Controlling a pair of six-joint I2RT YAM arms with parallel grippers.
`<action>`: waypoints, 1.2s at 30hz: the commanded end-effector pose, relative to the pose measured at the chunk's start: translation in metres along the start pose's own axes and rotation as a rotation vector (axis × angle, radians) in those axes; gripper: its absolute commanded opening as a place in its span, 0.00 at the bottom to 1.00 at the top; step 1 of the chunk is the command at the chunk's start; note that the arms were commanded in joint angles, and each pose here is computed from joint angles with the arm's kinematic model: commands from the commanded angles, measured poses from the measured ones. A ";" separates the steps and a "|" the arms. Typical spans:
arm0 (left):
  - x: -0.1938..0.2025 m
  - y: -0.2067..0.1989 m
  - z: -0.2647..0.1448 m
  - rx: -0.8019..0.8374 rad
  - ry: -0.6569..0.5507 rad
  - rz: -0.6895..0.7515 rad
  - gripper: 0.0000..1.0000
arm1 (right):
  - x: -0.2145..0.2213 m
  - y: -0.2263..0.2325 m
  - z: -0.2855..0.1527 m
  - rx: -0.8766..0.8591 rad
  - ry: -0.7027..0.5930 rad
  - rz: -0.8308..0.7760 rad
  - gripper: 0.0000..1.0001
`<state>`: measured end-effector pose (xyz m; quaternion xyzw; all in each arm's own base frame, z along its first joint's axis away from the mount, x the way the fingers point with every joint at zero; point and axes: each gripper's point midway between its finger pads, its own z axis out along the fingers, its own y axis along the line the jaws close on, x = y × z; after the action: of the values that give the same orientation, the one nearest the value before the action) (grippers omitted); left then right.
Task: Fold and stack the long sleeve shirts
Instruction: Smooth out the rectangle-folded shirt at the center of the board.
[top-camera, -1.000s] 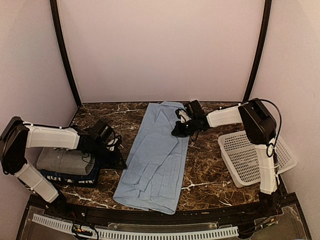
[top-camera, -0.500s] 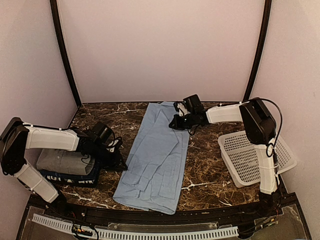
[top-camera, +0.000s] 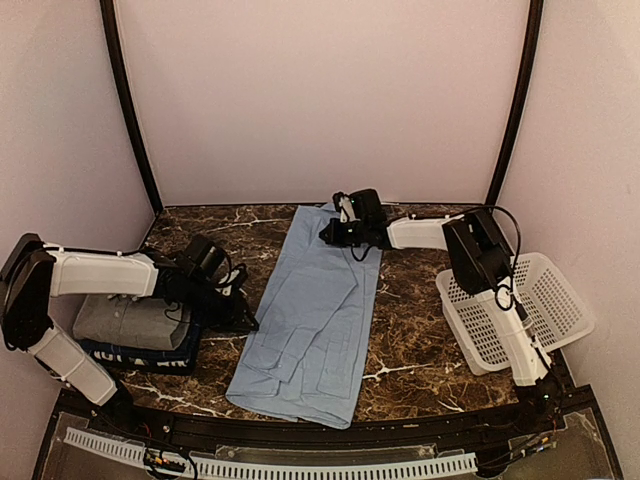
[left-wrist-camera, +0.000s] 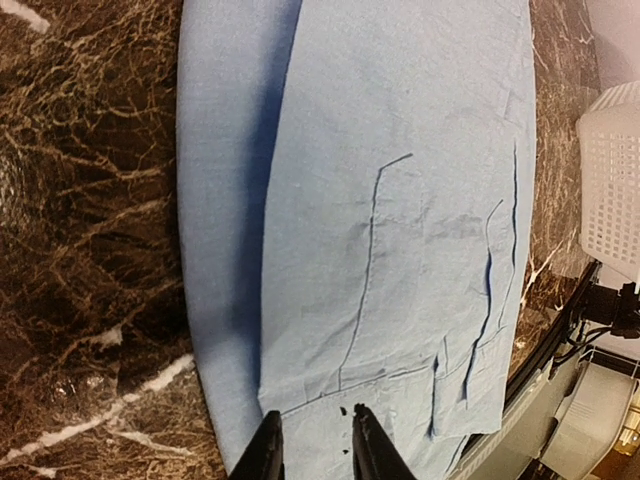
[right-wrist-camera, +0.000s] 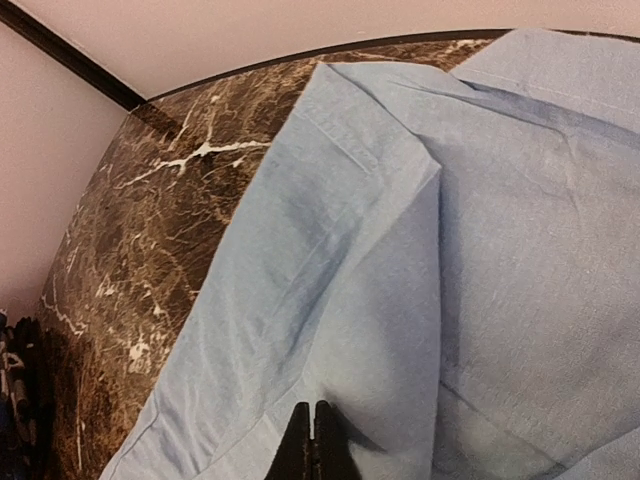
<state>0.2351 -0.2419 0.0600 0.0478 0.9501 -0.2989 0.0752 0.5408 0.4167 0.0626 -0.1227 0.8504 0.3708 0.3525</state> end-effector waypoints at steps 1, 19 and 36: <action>-0.013 -0.010 -0.009 0.015 -0.039 0.025 0.23 | -0.019 -0.022 0.013 0.062 -0.097 0.048 0.00; -0.004 0.002 0.008 0.012 0.000 0.021 0.23 | -0.007 -0.064 0.039 -0.040 -0.034 0.384 0.04; 0.007 0.023 -0.001 0.020 -0.038 -0.028 0.24 | -0.057 -0.004 -0.016 -0.139 -0.016 0.195 0.19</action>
<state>0.2363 -0.2220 0.0457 0.0252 0.9510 -0.2964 0.0840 0.5864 0.3975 0.0467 -0.0102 0.8410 0.4623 0.2811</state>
